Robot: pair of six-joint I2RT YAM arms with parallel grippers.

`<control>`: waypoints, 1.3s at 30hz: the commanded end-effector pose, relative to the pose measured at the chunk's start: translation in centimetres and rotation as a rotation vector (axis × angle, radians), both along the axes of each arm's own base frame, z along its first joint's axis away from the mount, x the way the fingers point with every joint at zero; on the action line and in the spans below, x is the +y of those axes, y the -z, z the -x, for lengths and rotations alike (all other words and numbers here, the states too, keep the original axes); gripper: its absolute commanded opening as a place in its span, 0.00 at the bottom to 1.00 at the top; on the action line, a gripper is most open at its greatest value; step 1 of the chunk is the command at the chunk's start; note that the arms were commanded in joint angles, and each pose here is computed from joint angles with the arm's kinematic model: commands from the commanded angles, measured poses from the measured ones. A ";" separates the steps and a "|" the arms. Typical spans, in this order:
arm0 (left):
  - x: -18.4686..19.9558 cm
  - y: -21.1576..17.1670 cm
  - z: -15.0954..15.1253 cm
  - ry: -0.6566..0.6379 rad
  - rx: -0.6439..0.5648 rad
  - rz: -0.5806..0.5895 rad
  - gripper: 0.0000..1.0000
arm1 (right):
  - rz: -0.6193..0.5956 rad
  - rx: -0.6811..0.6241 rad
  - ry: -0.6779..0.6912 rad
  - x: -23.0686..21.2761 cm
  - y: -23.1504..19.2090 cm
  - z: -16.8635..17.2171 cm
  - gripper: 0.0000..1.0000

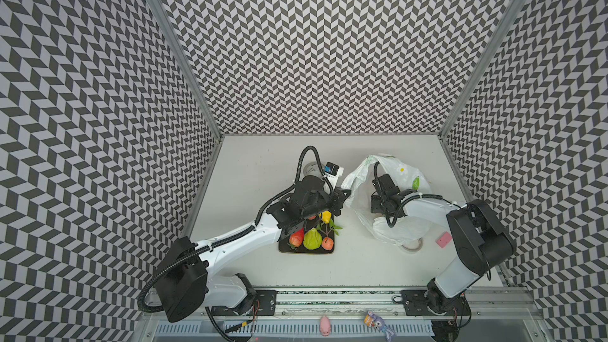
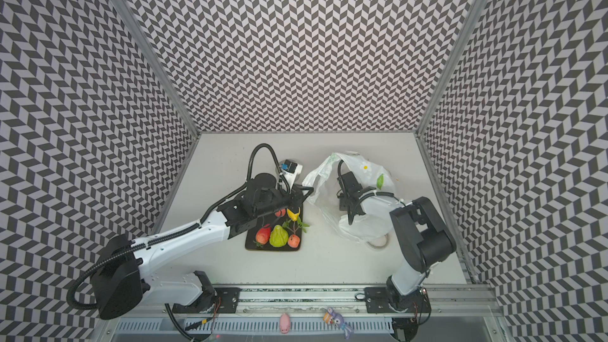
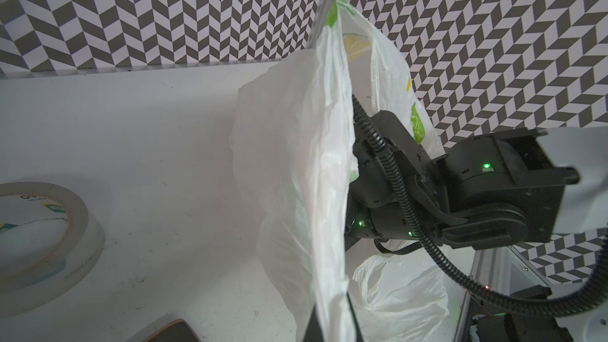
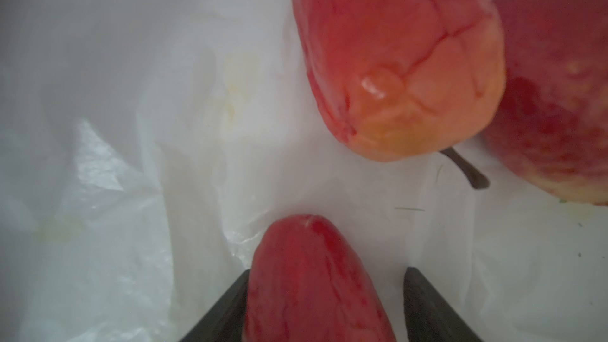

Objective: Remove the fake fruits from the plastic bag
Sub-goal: 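Close the right gripper on a red strawberry inside the bag, then lift the red strawberry toward the tray while the left gripper releases the bag and withdraws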

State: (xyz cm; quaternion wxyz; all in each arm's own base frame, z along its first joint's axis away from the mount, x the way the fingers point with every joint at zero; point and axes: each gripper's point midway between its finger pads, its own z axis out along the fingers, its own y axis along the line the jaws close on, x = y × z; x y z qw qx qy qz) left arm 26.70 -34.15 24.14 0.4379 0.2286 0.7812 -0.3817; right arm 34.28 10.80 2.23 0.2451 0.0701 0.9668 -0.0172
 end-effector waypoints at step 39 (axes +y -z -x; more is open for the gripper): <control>-1.1 -6.9 -7.1 -0.196 -0.105 0.054 0.00 | -0.257 -0.133 -0.554 7.5 -7.4 5.5 0.27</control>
